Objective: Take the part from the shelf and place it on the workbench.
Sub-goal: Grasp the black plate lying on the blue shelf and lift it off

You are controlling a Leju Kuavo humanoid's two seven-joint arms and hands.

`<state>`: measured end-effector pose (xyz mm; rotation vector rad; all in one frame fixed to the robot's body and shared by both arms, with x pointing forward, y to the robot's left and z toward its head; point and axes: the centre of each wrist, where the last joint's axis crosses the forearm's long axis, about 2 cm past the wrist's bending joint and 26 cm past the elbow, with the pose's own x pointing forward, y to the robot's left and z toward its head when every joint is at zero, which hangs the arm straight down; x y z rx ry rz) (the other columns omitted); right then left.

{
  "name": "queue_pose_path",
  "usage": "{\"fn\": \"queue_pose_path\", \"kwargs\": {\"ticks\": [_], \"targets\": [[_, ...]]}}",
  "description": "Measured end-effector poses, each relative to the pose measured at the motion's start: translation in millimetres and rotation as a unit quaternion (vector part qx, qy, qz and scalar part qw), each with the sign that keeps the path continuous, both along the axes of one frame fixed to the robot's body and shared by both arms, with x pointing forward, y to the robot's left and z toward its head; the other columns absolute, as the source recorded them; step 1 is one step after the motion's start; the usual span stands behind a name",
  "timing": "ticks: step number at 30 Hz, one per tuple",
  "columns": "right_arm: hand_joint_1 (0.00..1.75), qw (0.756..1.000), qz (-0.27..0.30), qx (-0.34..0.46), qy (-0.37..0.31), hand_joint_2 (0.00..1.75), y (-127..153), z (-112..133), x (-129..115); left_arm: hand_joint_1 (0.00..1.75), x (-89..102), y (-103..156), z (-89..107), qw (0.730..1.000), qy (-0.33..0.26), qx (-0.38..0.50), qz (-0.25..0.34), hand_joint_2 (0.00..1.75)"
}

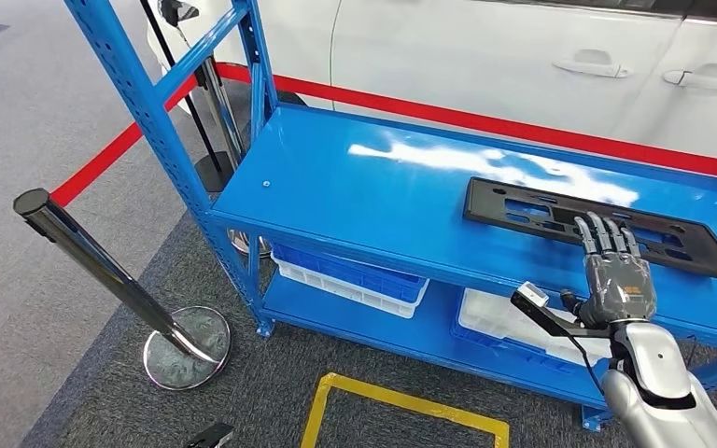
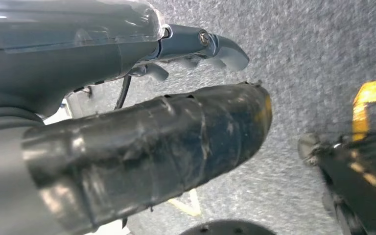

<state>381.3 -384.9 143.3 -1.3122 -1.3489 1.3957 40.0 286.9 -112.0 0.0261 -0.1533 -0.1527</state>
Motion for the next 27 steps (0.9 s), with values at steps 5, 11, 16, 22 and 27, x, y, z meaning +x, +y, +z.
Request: {"fn": "queue_pose_path", "kwargs": {"ticks": [5,11,16,22,27], "targets": [[0.0,1.0,-0.004,-0.003,0.003,1.75,-1.8,-6.4,-1.7,0.0,-1.8,0.3,-0.2,1.0,0.002,0.002,-0.004,0.0],[0.0,1.0,-0.01,-0.002,0.002,1.75,-3.1,-7.9,-1.0,0.0,-0.4,0.0,0.0,1.0,-0.001,0.002,-0.005,0.0],[0.0,1.0,-0.013,-0.003,0.005,1.75,-4.6,-8.8,-0.6,0.0,0.2,0.1,0.0,1.0,-0.002,0.002,-0.005,0.0],[0.0,1.0,-0.015,-0.008,0.009,1.75,-3.1,-12.6,-1.1,0.0,-0.3,-0.8,0.0,1.0,-0.001,0.001,-0.008,0.0],[0.0,1.0,-0.018,-0.017,0.007,1.75,-1.0,-14.0,-0.3,0.0,0.6,-2.1,0.1,1.0,-0.002,0.0,-0.011,0.0]]}}
